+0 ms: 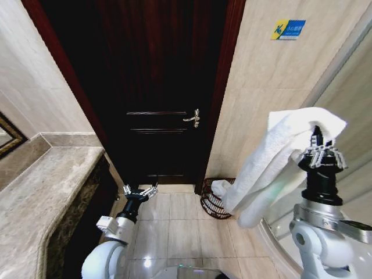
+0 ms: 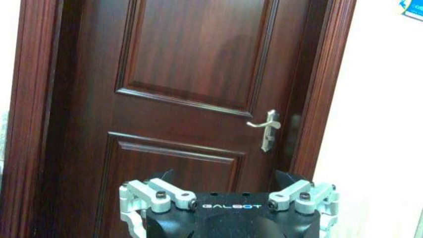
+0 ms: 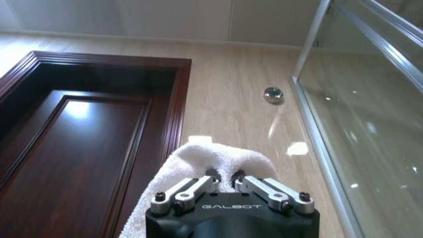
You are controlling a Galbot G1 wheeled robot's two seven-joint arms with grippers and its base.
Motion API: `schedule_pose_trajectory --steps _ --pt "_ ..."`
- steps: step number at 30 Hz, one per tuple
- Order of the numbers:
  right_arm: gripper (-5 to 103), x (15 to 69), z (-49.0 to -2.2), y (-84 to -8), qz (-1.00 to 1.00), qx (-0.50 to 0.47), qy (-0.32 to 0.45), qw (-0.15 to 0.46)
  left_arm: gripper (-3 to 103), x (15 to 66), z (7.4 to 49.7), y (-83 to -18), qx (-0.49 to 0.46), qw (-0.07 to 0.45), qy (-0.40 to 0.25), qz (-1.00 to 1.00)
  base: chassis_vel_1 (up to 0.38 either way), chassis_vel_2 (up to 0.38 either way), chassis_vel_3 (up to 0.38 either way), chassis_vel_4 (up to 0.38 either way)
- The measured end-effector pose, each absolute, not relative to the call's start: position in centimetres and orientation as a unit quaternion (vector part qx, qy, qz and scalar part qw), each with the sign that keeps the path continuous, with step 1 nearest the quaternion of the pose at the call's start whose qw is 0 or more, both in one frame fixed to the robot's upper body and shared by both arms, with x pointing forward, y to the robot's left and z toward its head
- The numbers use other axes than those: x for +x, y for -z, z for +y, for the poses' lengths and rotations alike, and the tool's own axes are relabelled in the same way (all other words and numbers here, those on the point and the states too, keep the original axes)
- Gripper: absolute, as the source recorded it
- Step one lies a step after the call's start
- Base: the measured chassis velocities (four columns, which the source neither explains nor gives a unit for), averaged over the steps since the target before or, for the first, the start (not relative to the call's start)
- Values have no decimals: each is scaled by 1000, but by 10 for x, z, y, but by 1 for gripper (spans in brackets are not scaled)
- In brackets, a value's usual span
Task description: Discard the used towel into the hamper.
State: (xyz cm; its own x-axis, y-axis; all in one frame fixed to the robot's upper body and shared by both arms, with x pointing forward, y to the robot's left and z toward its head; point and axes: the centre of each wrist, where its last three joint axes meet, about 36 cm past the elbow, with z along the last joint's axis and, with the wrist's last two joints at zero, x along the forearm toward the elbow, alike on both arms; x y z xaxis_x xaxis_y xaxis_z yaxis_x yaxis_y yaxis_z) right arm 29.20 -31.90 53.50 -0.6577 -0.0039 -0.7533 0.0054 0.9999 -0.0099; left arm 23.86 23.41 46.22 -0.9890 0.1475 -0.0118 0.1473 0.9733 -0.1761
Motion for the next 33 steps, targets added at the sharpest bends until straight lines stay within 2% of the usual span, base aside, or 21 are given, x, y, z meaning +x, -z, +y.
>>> schedule_pose_trajectory --steps 33 --pt "7 292 -319 -541 907 -9 4 422 100 239 234 -462 -74 1 -89 -993 -76 78 75 -70"
